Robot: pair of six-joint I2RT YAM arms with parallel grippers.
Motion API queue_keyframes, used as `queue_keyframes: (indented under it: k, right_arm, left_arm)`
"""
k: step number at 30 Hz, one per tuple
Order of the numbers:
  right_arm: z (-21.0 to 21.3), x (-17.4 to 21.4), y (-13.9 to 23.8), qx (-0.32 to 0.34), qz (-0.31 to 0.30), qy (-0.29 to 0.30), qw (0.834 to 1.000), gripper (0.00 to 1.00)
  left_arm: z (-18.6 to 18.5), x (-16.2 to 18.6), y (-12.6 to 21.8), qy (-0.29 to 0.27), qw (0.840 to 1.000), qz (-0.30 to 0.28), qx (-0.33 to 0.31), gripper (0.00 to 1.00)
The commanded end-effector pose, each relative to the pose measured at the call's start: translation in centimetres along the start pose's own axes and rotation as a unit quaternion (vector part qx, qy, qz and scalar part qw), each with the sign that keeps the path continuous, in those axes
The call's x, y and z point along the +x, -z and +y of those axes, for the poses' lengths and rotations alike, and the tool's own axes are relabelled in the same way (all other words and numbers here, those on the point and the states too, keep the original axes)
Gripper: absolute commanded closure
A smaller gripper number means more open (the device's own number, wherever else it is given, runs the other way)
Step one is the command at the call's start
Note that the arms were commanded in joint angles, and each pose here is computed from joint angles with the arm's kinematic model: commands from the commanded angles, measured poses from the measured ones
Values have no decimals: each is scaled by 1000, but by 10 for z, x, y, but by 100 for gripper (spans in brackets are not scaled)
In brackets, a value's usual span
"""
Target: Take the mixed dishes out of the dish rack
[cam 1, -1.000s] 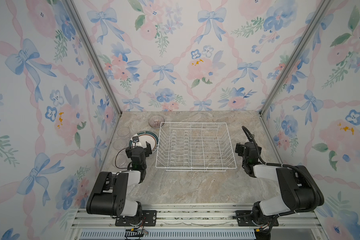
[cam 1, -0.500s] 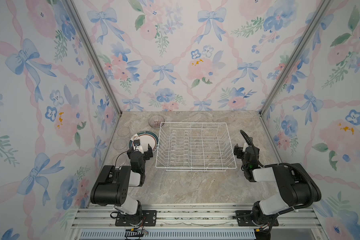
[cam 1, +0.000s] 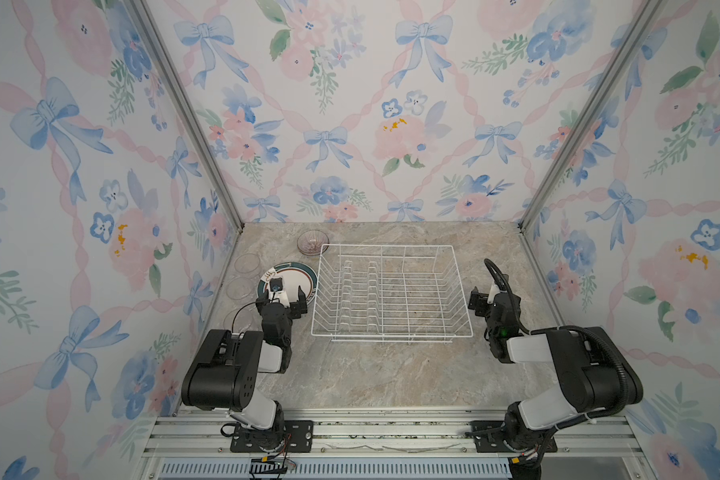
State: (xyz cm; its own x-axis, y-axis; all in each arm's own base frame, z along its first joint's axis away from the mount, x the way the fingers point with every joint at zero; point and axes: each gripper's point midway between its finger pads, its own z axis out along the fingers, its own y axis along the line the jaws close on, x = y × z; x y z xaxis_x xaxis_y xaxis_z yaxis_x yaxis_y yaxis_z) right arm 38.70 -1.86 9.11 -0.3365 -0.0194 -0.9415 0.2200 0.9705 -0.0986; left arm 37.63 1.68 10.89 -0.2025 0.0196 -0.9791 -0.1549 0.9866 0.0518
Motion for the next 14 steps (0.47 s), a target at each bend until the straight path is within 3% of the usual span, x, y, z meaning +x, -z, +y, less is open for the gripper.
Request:
queue_keyframes:
  k: [1,14]
  right_arm:
    - [0,-12,-3,-2,-16,-12,1000,3]
    - [-1,-11,-2,-2,-17,-13,1000,3]
  left_arm:
    - [-5,3,2,-11,1000,-1,8,2]
    - [-7,3,3,-16,1000,-2,10,2]
